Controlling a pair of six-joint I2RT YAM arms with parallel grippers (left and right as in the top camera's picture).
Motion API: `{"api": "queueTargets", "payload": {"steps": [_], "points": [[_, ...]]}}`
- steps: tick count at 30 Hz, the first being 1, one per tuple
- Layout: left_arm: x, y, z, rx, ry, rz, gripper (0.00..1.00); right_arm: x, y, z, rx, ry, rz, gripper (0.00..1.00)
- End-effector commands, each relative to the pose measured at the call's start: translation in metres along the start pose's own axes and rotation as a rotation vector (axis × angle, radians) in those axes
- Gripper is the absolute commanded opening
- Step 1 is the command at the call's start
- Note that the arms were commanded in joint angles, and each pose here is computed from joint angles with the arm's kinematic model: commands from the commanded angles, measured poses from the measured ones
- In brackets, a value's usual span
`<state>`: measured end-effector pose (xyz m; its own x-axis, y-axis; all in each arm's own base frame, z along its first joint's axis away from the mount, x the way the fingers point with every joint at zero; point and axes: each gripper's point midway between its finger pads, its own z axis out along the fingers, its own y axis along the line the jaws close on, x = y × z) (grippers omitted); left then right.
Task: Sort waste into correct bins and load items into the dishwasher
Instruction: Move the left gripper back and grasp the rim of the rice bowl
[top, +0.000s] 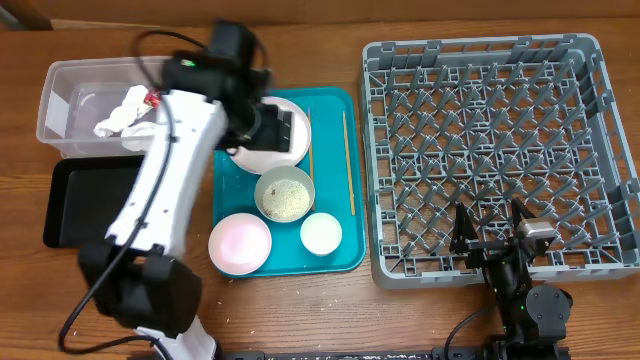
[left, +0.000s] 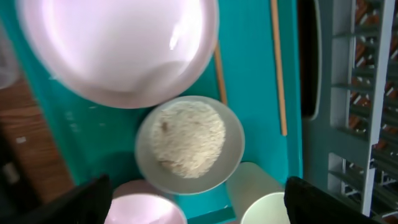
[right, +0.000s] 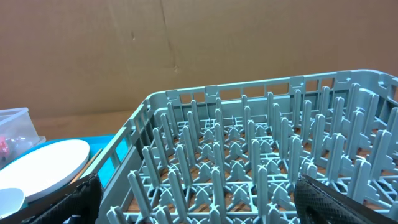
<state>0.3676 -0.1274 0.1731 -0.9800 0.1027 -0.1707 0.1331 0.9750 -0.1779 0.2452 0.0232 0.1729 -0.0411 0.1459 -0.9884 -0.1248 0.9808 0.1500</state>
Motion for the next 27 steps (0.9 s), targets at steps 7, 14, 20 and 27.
{"api": "queueTargets", "payload": {"steps": [7,14,20,27], "points": [[0.021,-0.041,0.093,-0.018,0.168,0.071,0.86,0.002,-0.002,0.000,0.008,-0.002,0.003,1.00],[0.035,-0.041,0.137,-0.029,0.278,0.041,0.68,0.002,-0.002,0.000,0.008,-0.003,0.003,1.00],[0.042,-0.045,0.147,-0.043,0.310,0.033,0.57,0.002,-0.002,0.000,0.008,-0.003,0.003,0.99],[0.046,-0.043,0.145,-0.057,0.324,0.030,0.18,0.002,-0.002,0.000,0.008,-0.003,0.003,1.00]]}}
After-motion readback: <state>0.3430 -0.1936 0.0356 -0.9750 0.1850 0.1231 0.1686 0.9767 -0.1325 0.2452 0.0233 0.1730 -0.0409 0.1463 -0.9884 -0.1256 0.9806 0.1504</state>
